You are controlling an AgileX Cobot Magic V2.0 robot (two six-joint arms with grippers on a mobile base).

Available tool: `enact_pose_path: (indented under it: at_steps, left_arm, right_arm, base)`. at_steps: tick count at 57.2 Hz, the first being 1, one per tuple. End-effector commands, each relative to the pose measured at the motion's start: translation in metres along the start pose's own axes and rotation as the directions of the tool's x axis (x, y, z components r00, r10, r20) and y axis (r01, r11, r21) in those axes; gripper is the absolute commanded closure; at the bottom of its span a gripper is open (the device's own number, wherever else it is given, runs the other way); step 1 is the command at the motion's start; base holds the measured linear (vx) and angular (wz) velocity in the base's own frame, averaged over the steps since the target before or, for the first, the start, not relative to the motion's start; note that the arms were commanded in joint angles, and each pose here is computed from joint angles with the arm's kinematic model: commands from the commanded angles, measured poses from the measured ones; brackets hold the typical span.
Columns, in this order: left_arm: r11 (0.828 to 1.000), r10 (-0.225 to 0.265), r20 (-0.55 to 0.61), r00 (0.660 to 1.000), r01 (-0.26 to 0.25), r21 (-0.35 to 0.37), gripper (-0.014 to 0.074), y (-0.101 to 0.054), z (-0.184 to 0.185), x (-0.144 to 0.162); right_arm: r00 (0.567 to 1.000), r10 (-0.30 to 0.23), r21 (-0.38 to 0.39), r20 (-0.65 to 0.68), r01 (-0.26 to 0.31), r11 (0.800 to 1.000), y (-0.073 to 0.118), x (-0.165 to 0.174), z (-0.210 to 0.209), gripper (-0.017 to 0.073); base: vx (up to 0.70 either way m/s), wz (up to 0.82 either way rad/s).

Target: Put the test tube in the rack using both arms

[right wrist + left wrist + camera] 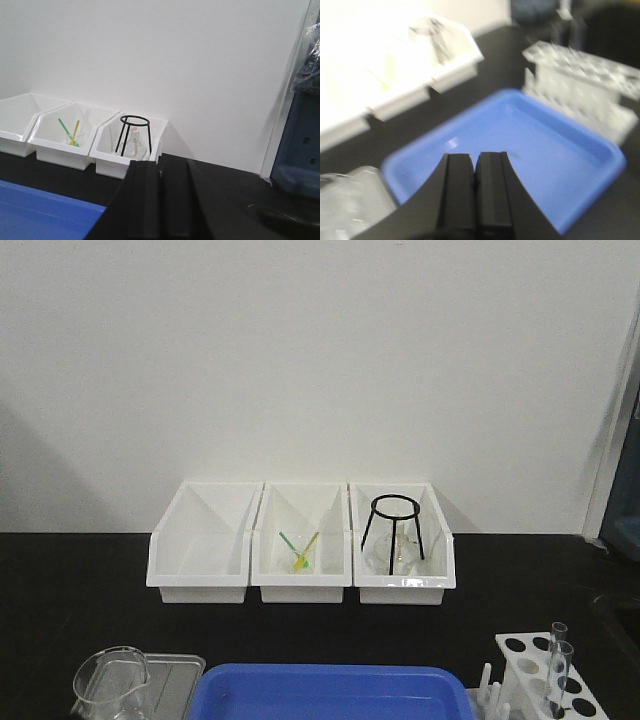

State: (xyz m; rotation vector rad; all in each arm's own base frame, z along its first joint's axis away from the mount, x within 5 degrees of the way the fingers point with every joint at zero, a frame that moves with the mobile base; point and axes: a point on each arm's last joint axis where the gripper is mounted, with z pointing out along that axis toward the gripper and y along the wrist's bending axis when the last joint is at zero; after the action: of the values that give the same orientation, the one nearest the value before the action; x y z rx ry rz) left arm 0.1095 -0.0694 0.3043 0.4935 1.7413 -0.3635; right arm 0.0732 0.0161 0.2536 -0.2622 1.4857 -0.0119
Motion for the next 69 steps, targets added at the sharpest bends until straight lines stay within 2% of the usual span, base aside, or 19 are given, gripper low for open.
enact_pose_path:
  at_steps: [1,4,8,12,16,20,24,25,29,51,66,69]
  left_arm:
    - [0.990,-0.071,0.144,0.987,0.087,-0.107,0.0601,0.015,-0.031,-0.008]
    - [0.970,-0.104,0.176,0.979,0.138,-0.199,0.0601,0.024,-0.045,0.004]
    - [0.932,-0.135,0.204,0.969,0.195,-0.306,0.0601,0.030,-0.057,0.027]
    - [0.897,-0.152,0.234,0.960,0.233,-0.376,0.0601,0.032,-0.064,0.051]
    - [0.870,-0.165,0.246,0.955,0.258,-0.420,0.0601,0.032,-0.066,0.077]
    - [0.856,-0.182,0.247,0.952,0.277,-0.436,0.0601,0.031,-0.063,0.102]
    - [0.855,-0.198,0.257,0.946,0.295,-0.427,0.0601,0.030,-0.059,0.121]
    - [0.855,-0.206,0.257,0.944,0.301,-0.421,0.0601,0.030,-0.057,0.123]
    - [0.837,-0.243,0.220,0.945,0.319,-0.444,0.0601,0.031,-0.058,0.125]
    - [0.844,-0.208,0.219,0.953,0.288,-0.451,0.0601,0.031,-0.058,0.124]
    - [0.862,-0.128,0.231,0.965,0.223,-0.455,0.0601,0.031,-0.059,0.120]
    - [0.863,-0.126,0.234,0.964,0.223,-0.453,0.0601,0.031,-0.059,0.119]
  right_arm:
    - [1.000,0.003,-0.009,0.025,-0.003,1.000,-0.001,-0.009,0.001,0.0567]
    - [1.000,0.003,-0.009,0.025,-0.003,1.000,-0.001,-0.009,0.001,0.0567]
    - [1.000,0.003,-0.009,0.025,-0.003,1.000,-0.001,-0.009,0.001,0.0567]
    - [1.000,0.003,-0.009,0.025,-0.003,1.000,-0.001,-0.009,0.001,0.0567]
    - [1.000,0.003,-0.009,0.025,-0.003,1.000,-0.001,-0.009,0.001,0.0567]
    - [1.000,0.003,-0.009,0.025,-0.003,1.000,-0.001,-0.009,0.001,0.0567]
    - [1.000,0.003,-0.009,0.025,-0.003,1.000,-0.001,-0.009,0.001,0.0567]
    - [1.000,0.003,-0.009,0.025,-0.003,1.000,-0.001,-0.009,0.001,0.0567]
    - [1.000,0.003,-0.009,0.026,-0.003,1.000,-0.001,-0.009,0.001,0.0567]
    - [1.000,0.003,-0.010,0.024,-0.003,1.000,-0.001,-0.009,0.001,0.0567]
    - [1.000,0.003,-0.010,0.024,-0.003,1.000,-0.001,-0.009,0.001,0.0567]
    - [1.000,0.003,-0.010,0.024,-0.003,1.000,-0.001,-0.009,0.001,0.0567]
  base:
    - [0.00,0.00]
    - [0.00,0.00]
    - [0.00,0.00]
    - [0.00,0.00]
    - [0.00,0.00]
    - [0.00,0.00]
    - [0.00,0.00]
    - [0.00,0.00]
    - [0.00,0.00]
    - [0.00,0.00]
    - [0.00,0.00]
    - [0.00,0.00]
